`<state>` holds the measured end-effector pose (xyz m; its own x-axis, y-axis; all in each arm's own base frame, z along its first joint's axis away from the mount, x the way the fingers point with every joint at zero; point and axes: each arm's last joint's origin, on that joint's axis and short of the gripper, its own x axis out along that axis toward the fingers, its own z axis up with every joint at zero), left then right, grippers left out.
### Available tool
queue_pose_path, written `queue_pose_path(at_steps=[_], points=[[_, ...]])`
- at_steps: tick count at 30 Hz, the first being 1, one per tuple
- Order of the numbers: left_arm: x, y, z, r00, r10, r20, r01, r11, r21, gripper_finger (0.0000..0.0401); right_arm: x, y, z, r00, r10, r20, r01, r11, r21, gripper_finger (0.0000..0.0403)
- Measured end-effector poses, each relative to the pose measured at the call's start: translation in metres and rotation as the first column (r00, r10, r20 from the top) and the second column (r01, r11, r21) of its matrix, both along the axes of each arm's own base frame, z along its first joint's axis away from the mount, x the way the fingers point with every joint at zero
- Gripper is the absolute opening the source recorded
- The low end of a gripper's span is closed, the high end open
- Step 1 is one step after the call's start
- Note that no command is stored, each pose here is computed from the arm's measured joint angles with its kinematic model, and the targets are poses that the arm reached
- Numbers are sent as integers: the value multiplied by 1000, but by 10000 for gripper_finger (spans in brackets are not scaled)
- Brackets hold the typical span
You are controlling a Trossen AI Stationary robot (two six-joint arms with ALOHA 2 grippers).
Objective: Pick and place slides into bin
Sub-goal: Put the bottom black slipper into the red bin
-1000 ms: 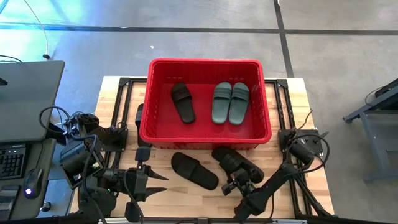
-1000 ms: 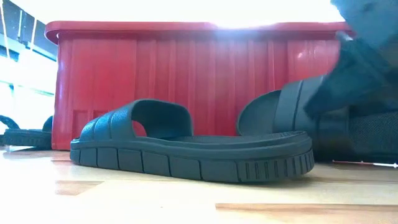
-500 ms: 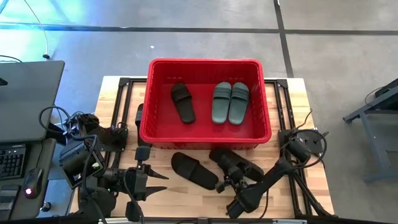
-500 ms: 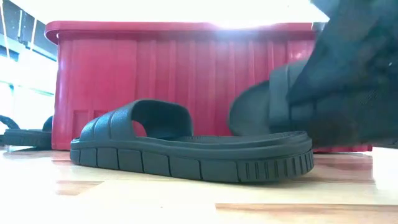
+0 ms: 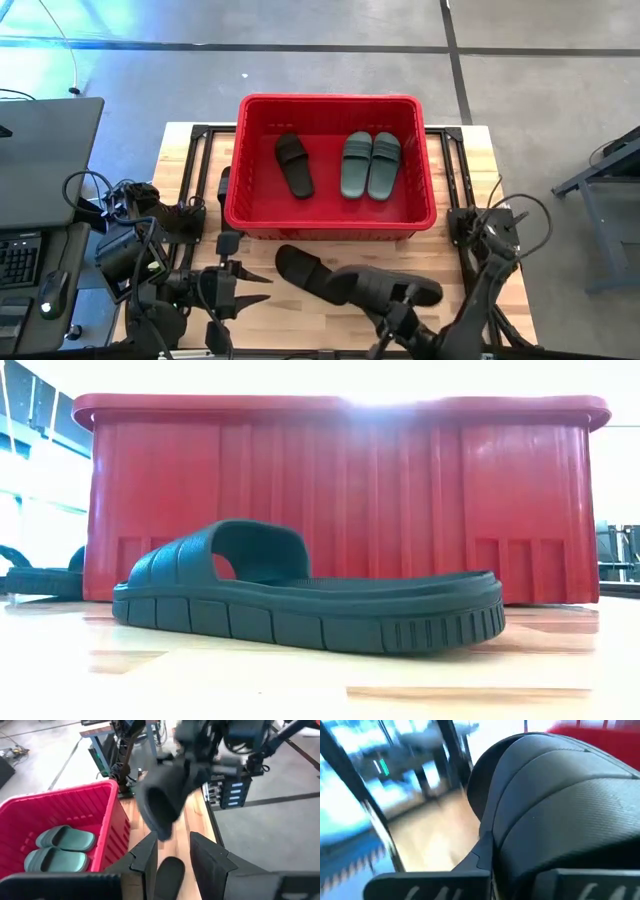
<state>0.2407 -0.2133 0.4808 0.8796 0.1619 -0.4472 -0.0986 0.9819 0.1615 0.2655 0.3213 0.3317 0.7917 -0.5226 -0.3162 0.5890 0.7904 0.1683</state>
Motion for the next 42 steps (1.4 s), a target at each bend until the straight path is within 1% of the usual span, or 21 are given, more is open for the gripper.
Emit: queue_pose_path(at_steps=[2, 4, 6, 8, 11, 14, 17, 19, 21, 24, 26, 28, 30, 34, 35, 36, 37, 39, 40, 41, 42], points=[[1, 0, 1, 1000, 10, 19, -9, 1000, -7, 99, 7, -14, 28, 996, -19, 84, 24, 998, -63, 2], [2, -1, 3, 999, 12, 34, -11, 1000, -15, 99, 5, -37, 48, 982, -63, 179, 78, 994, -78, 3], [2, -2, 4, 999, 10, 44, -9, 1000, -23, 99, 3, -64, 65, 952, -134, 277, 151, 988, -42, 2], [2, -2, 4, 999, 9, 44, -8, 1000, -21, 99, -1, -89, 76, 918, -191, 347, 213, 977, -25, 2], [2, -2, 4, 999, 9, 45, -8, 1000, -22, 99, -3, -126, 88, 887, -272, 373, 288, 958, 13, 3], [2, -2, 4, 999, 12, 47, -11, 1000, -20, 99, -1, -162, 95, 837, -366, 408, 373, 925, 65, 2], [2, -1, 4, 998, 30, 59, -31, 999, 9, 99, 8, -190, 86, 798, -453, 397, 446, 888, 115, 2], [2, 0, 5, 997, 45, 69, -47, 999, 25, 99, 15, -205, 77, 758, -513, 403, 485, 856, 177, 2], [2, 0, 5, 996, 56, 76, -59, 998, 32, 99, 21, -220, 68, 704, -565, 431, 522, 822, 226, 1], [2, 1, 5, 994, 72, 85, -76, 996, 43, 99, 30, -239, 52, 622, -620, 479, 570, 777, 266, 1], [2, 1, 5, 993, 76, 89, -81, 996, 46, 99, 34, -251, 42, 555, -651, 517, 585, 748, 314, 1], [2, 1, 5, 993, 77, 88, -81, 996, 46, 99, 40, -263, 31, 478, -687, 547, 586, 714, 384, 1], [2, 1, 5, 993, 78, 89, -82, 996, 46, 99, 48, -275, 22, 417, -715, 561, 595, 682, 426, 1], [2, 1, 5, 993, 77, 89, -82, 996, 46, 99, 65, -295, 5, 303, -759, 577, 582, 627, 518, 1], [2, 1, 5, 993, 76, 88, -80, 996, 45, 99, 69, -299, 1, 283, -771, 570, 572, 613, 545, 1], [2, 1, 5, 993, 75, 87, -79, 996, 44, 99, 73, -303, -3, 276, -785, 555, 564, 600, 568, 1], [2, 1, 5, 994, 73, 86, -77, 996, 43, 99, 78, -307, -8, 284, -800, 529, 556, 587, 588, 1], [2, 1, 5, 994, 72, 86, -76, 996, 43, 99, 89, -317, -16, 341, -818, 463, 535, 574, 620, 1], [2, 1, 5, 994, 72, 85, -76, 996, 43, 99, 96, -324, -20, 384, -814, 436, 520, 581, 626, 1], [2, 1, 5, 994, 69, 83, -73, 996, 42, 99, 103, -332, -23, 430, -797, 424, 497, 601, 626, 1], [2, 1, 5, 995, 63, 80, -66, 997, 38, 99, 110, -341, -25, 472, -771, 428, 467, 631, 620, 1]])
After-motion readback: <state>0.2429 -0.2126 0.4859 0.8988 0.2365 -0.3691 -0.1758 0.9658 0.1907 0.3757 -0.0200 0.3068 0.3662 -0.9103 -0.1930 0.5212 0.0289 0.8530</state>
